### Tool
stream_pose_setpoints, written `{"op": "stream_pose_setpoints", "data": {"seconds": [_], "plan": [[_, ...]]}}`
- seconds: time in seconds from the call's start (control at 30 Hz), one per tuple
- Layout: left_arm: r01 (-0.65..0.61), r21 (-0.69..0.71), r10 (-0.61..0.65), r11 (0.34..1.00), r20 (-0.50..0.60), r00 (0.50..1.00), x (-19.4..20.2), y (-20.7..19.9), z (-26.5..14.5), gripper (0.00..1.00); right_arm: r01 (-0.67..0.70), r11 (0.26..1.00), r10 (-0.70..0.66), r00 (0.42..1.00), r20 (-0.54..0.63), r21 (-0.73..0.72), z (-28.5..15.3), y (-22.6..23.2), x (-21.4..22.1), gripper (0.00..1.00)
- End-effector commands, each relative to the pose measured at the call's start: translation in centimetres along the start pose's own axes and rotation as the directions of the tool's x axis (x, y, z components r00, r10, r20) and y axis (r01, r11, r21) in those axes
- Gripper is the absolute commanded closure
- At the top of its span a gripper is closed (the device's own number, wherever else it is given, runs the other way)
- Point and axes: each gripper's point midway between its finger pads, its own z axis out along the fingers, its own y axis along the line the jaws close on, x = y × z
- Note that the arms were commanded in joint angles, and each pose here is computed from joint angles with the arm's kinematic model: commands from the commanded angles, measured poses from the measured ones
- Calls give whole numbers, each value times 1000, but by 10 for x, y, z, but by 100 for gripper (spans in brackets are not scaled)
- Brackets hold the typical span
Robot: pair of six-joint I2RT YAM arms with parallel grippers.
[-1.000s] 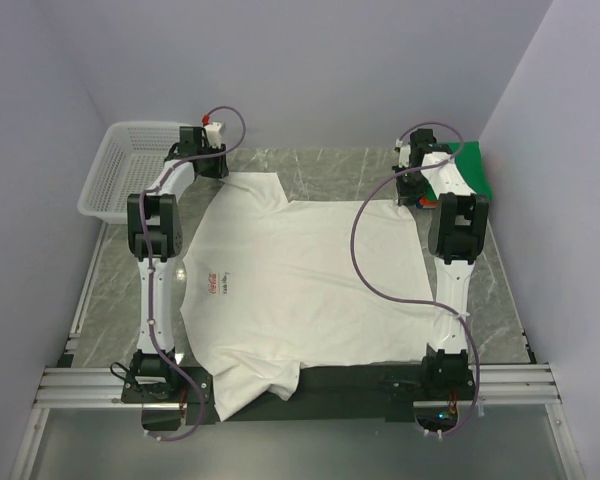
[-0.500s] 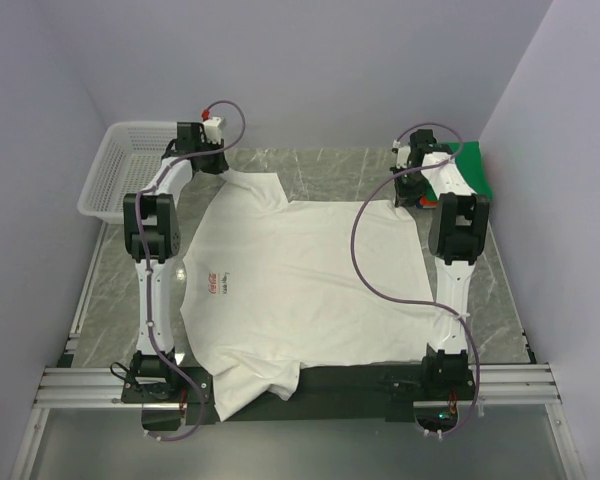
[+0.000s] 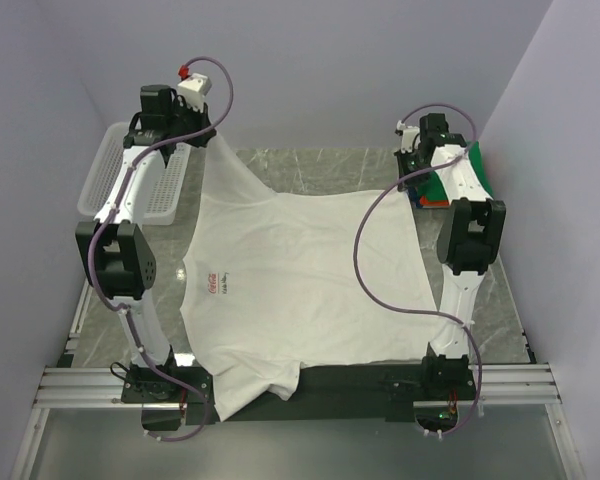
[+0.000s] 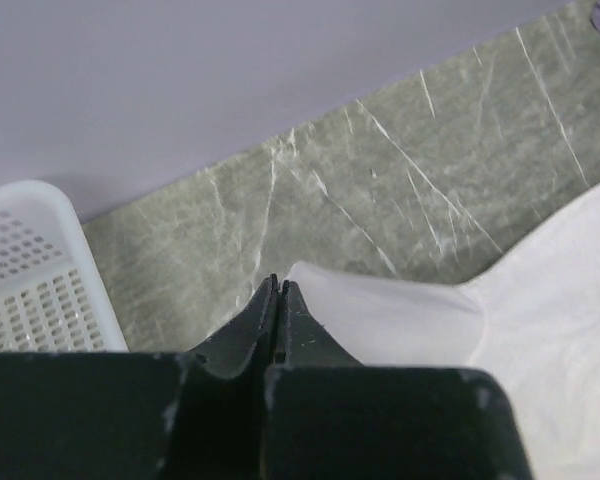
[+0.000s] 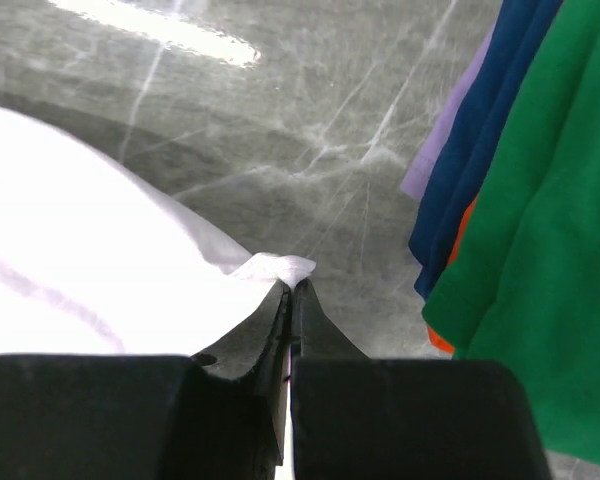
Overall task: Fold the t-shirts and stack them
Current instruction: Fold the tshirt
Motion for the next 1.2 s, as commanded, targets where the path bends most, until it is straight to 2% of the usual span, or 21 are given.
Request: {"op": "stream_pose_setpoints", "data": {"seconds": [0.0,0.37,0.57,1.17], "plan": [[-12,21,13,1000,-49,999,13,-12,-20,100,51,999,-50,995,90,-11,-31,0,-19,100],[8,18,-6,1000,-117,993,44,-40,-77,100,90,990,-81,993,86,-109,-53,-4,0,100],[14,32,-10,999,-120,993,50,-65,-123,100,102,983,-92,994,66,-155,-55,-7,15,100],[116,59,-96,992,-268,959,132,-116,-198,100,169,947,-171,985,17,-275,-65,5,55,100]]}}
